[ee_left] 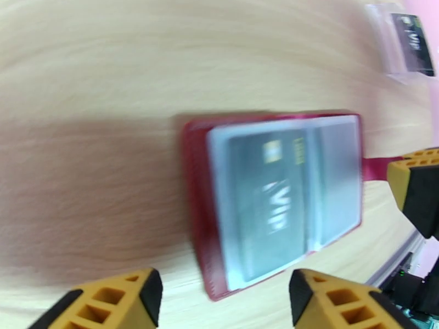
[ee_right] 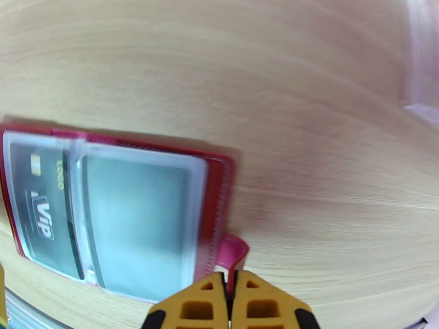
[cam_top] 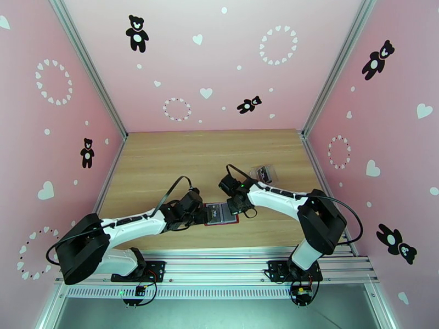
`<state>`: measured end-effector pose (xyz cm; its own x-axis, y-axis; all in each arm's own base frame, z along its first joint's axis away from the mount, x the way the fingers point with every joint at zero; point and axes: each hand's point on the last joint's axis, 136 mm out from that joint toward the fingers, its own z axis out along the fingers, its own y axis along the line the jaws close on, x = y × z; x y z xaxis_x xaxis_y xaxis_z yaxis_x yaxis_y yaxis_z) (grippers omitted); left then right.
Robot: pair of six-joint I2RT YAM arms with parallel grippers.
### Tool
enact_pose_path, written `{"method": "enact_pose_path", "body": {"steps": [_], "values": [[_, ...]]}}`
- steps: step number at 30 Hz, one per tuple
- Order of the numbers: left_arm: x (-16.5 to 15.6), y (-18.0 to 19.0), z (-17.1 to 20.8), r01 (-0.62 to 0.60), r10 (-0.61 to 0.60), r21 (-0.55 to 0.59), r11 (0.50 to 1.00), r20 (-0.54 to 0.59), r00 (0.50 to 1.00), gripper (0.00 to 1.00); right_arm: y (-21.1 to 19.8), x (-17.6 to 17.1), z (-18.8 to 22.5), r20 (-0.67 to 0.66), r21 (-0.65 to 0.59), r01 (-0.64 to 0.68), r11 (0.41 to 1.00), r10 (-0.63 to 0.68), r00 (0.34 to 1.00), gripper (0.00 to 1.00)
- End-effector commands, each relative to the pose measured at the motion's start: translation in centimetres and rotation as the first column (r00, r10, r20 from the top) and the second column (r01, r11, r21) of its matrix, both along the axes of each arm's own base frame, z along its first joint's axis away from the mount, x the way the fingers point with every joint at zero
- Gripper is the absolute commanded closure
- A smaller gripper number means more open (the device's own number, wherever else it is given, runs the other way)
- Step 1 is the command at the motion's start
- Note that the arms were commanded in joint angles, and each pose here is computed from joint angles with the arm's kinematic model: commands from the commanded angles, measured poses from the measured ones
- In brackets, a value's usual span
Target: Put the credit cards into the card holder
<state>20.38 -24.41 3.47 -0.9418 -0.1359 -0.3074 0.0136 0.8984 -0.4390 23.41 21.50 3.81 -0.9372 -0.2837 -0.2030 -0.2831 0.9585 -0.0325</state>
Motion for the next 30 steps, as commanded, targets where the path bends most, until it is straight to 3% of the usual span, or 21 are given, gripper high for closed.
{"method": "enact_pose_path", "body": {"steps": [1, 12, 17, 25, 30], "values": [[-1.0, 0.7, -2.2, -0.009, 0.011, 0.029, 1.000, -0.057, 0.998, 0.39, 1.8, -0.3, 0.2, -0.012, 0.102, -0.015, 0.995, 0.017, 1.000, 1.00], [0.0, -2.0, -2.3, 0.027, -0.029, -0.047, 0.999, -0.054, 0.998, 0.45, 3.0, -0.4, -0.2, -0.020, 0.203, -0.017, 0.979, 0.021, 1.000, 1.00], [1.1, -2.0, -0.3, -0.001, 0.005, -0.098, 0.995, 0.034, 0.999, 0.48, 3.1, -0.3, -0.5, -0.036, 0.244, 0.005, 0.970, 0.004, 0.999, 1.00], [0.9, -3.9, 2.9, 0.066, -0.035, -0.278, 0.958, 0.116, 0.993, 0.48, 4.8, -0.5, -0.3, -0.054, 0.400, 0.006, 0.916, 0.017, 0.998, 1.00], [0.7, -4.5, 4.9, 0.099, -0.044, -0.332, 0.938, 0.170, 0.985, 0.50, 6.2, -0.8, -0.4, -0.076, 0.486, 0.008, 0.874, 0.034, 0.997, 1.00]]}}
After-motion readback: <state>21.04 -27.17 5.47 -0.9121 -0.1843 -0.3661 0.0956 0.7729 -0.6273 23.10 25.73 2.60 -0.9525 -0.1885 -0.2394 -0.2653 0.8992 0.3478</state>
